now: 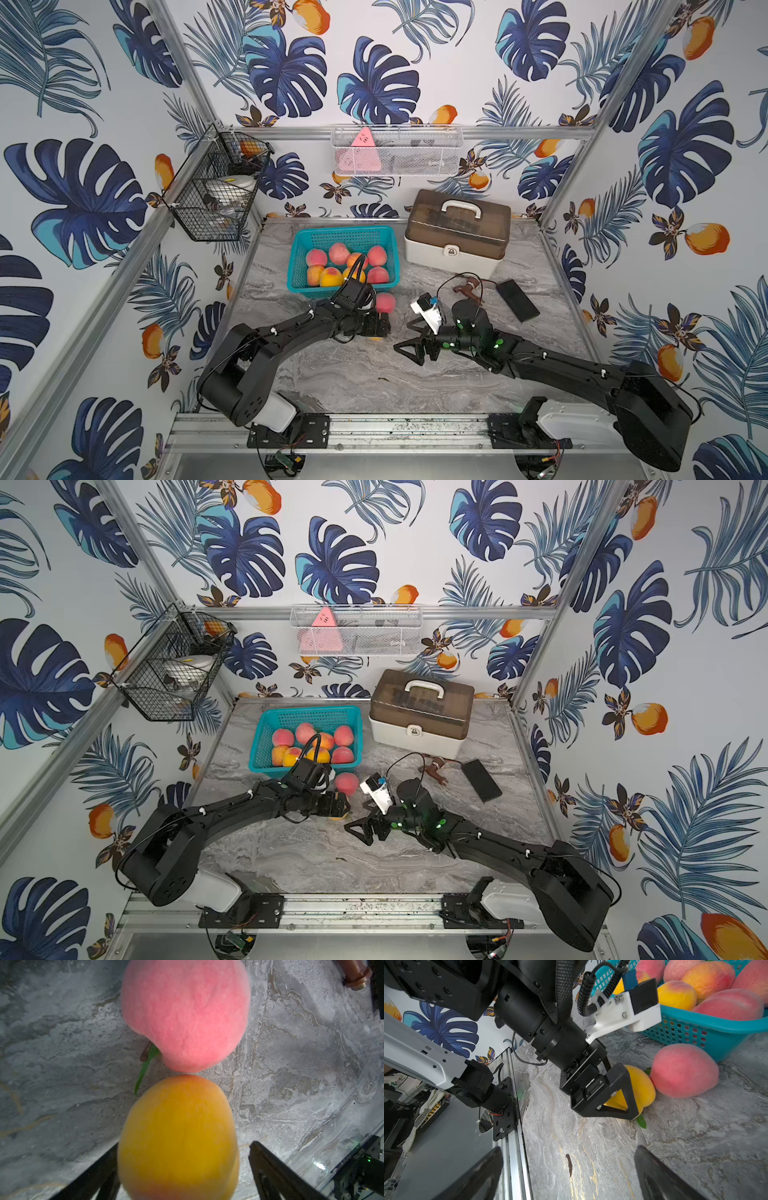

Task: Put the peaches into the basket
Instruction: Pick up the peach from the center of the board, then place the peach in the basket.

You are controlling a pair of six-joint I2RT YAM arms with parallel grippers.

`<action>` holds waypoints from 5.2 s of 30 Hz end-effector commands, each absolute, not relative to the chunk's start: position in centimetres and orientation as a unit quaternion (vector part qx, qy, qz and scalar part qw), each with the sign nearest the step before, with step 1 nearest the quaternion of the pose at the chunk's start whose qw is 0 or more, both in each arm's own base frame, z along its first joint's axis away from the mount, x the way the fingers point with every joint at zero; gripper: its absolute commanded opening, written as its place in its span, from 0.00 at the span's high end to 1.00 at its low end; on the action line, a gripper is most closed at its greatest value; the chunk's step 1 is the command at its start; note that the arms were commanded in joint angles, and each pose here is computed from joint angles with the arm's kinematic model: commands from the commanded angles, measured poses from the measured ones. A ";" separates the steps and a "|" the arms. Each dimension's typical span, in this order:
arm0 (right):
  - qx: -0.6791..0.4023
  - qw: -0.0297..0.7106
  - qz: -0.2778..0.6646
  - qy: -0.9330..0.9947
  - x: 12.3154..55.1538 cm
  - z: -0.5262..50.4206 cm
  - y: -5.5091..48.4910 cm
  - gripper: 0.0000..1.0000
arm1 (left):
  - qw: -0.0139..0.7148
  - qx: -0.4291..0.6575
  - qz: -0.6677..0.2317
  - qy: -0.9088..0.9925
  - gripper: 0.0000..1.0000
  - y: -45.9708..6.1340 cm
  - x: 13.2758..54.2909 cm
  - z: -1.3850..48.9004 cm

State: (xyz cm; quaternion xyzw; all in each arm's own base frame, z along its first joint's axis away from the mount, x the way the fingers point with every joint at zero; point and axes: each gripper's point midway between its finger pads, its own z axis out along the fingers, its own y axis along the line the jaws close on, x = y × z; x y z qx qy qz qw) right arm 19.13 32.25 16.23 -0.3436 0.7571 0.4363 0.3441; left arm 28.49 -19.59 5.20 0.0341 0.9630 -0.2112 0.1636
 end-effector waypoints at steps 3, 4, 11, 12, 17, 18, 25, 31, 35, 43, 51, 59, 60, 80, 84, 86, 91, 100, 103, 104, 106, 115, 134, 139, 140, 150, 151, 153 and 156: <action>-0.337 0.353 0.434 0.757 19.4 17.0 32.2 0.00 | 0.174 0.030 -0.209 0.962 0.11 -19.7 29.2 5.2; -0.337 0.354 0.433 0.757 19.4 17.1 32.1 0.00 | 0.174 0.029 -0.209 0.962 0.13 -19.7 29.2 5.3; -0.334 0.353 0.431 0.760 19.5 17.0 31.9 0.00 | 0.171 0.032 -0.211 0.962 0.24 -19.8 29.1 5.4; -0.332 0.354 0.432 0.760 19.6 17.1 31.9 0.00 | 0.170 0.032 -0.211 0.962 0.26 -19.8 29.0 5.4; -0.328 0.359 0.433 0.759 19.7 17.5 31.8 0.00 | 0.171 0.038 -0.208 0.962 0.29 -19.7 28.6 6.4; -0.327 0.361 0.432 0.759 19.7 17.7 31.8 0.00 | 0.171 0.038 -0.207 0.963 0.28 -19.6 28.5 6.6; -0.320 0.374 0.425 0.760 20.3 19.0 31.4 0.00 | 0.173 0.047 -0.207 0.962 0.28 -19.5 27.5 8.7; -0.322 0.389 0.416 0.756 21.4 21.1 31.3 0.00 | 0.186 0.055 -0.216 0.957 0.29 -19.7 27.5 11.9; -0.326 0.406 0.414 0.746 22.2 23.0 31.7 0.00 | 0.196 0.066 -0.212 0.955 0.28 -19.7 27.8 14.0; -0.336 0.421 0.424 0.728 24.1 26.0 32.6 0.00 | 0.226 0.079 -0.195 0.951 0.28 -20.1 30.3 17.3; -0.324 0.421 0.432 0.729 26.9 27.1 32.5 0.00 | 0.235 0.078 -0.197 0.949 0.27 -20.0 33.9 18.5; -0.310 0.415 0.431 0.739 29.8 27.3 32.9 0.00 | 0.244 0.062 -0.203 0.946 0.27 -18.8 37.4 19.1; -0.310 0.414 0.424 0.744 30.2 27.1 33.0 0.00 | 0.246 0.061 -0.203 0.946 0.27 -18.5 37.9 19.2; -0.286 0.396 0.362 0.793 34.4 25.4 32.9 0.00 | 0.270 0.009 -0.140 0.953 0.27 -14.9 46.5 17.6; -0.285 0.390 0.358 0.799 34.3 25.0 32.8 0.00 | 0.289 -0.001 -0.111 0.951 0.27 -13.8 47.4 17.9; -0.285 0.389 0.358 0.800 34.2 24.9 32.7 0.00 | 0.295 -0.004 -0.104 0.950 0.28 -13.6 47.8 17.8; -0.285 0.386 0.358 0.801 34.2 24.8 32.7 0.00 | 0.305 -0.013 -0.087 0.948 0.28 -13.2 49.0 16.9; -0.282 0.384 0.361 0.802 34.2 24.4 32.8 0.00 | 0.339 -0.036 -0.090 0.936 0.28 -13.1 50.9 16.1; -0.281 0.382 0.361 0.803 34.1 24.1 32.7 0.00 | 0.342 -0.041 -0.080 0.935 0.28 -12.8 51.3 15.7; -0.282 0.381 0.361 0.803 34.1 24.0 32.7 0.00 | 0.344 -0.041 -0.076 0.935 0.28 -12.7 51.4 15.6; -0.282 0.380 0.361 0.804 34.2 23.9 32.7 0.00 | 0.350 -0.043 -0.069 0.933 0.27 -12.5 51.7 15.3; -0.276 0.377 0.369 0.804 34.2 23.8 32.8 0.00 | 0.371 -0.058 -0.050 0.925 0.28 -11.8 53.1 14.3; -0.279 0.375 0.361 0.807 34.6 23.1 32.7 0.00 | 0.371 -0.066 -0.035 0.926 0.25 -11.6 54.2 11.8; -0.277 0.376 0.361 0.808 34.6 23.1 32.7 0.00 | 0.369 -0.065 -0.037 0.926 0.23 -11.6 54.2 11.5; -0.277 0.375 0.360 0.808 34.6 23.1 32.7 0.00 | 0.370 -0.065 -0.038 0.926 0.22 -11.6 54.2 11.5; -0.273 0.375 0.364 0.807 34.5 23.2 32.4 0.00 | 0.371 -0.066 -0.058 0.925 0.12 -12.2 53.9 12.4; -0.273 0.378 0.364 0.806 34.5 23.4 32.4 0.00 | 0.371 -0.065 -0.058 0.924 0.11 -12.2 53.9 12.5; -0.272 0.379 0.363 0.806 34.4 23.6 32.3 0.00 | 0.373 -0.066 -0.056 0.924 0.09 -12.1 53.7 12.9; -0.268 0.376 0.355 0.813 34.5 23.4 32.0 0.00 | 0.376 -0.065 -0.054 0.923 0.07 -11.9 53.3 13.6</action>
